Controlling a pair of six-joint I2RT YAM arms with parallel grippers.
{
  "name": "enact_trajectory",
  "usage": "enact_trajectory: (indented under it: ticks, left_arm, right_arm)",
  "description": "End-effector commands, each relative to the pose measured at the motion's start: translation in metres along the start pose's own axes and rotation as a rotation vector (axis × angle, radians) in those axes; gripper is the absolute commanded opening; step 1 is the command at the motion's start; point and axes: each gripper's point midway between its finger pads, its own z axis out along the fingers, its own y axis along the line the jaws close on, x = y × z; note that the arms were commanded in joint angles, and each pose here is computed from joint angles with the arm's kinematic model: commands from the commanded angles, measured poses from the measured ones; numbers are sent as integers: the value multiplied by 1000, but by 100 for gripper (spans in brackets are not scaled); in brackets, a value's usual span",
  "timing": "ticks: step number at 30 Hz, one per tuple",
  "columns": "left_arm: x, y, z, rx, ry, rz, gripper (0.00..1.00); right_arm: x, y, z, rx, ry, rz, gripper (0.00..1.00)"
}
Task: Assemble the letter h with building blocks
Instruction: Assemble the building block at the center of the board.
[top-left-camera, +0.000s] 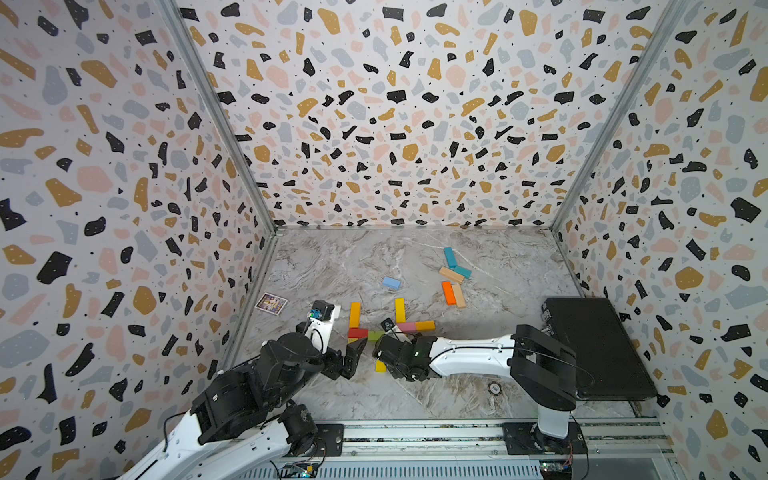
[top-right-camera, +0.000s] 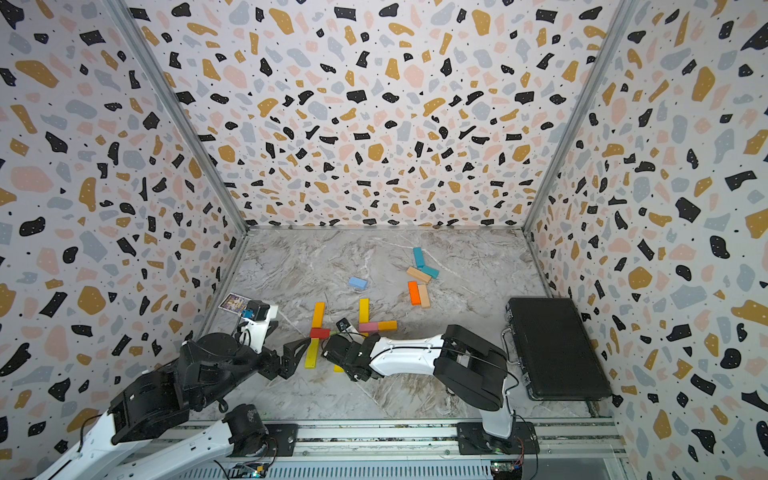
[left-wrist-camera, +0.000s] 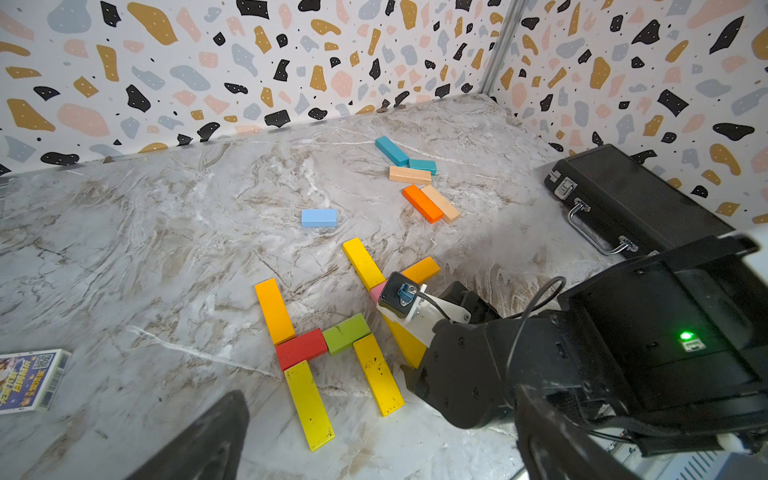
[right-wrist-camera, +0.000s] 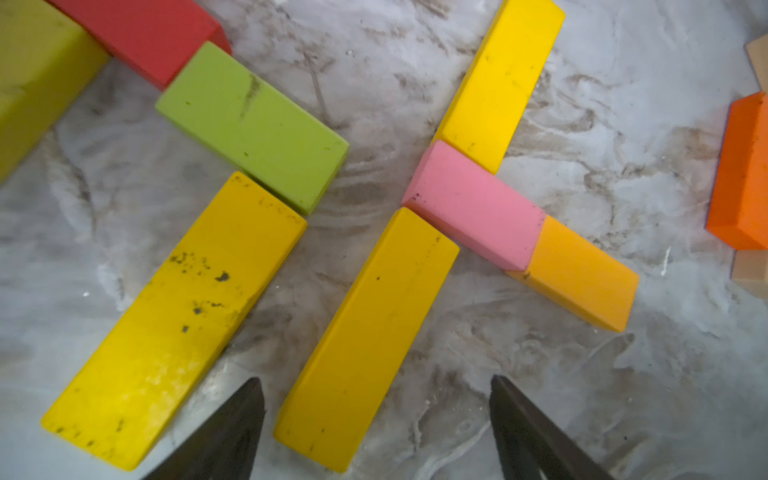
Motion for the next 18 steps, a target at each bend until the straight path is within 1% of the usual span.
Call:
enact_trajectory:
  ticks: [1, 6, 9, 11, 15, 18]
  left_arm:
    - [-5, 3, -2, -16, -19, 9, 99]
    - [-5, 4, -5, -13, -30, 4, 99]
    - [-6, 4, -5, -13, -35, 3, 99]
    - [-6, 4, -4, -11, -35, 6, 99]
    - [-4, 3, -2, -13, -26, 10, 99]
    - [-4, 4, -3, -18, -28, 10, 99]
  right_arm:
    - [-30, -12, -40, -42, -110, 37, 87]
    - [-10, -27, -50, -89, -70, 79, 86]
    - [3, -24, -51, -142, -19, 69, 85]
    - [14, -15, -48, -188, 27, 57, 85]
    - [38, -8, -34, -179, 93, 52, 85]
    - [49, -7, -26, -168, 113, 63, 84]
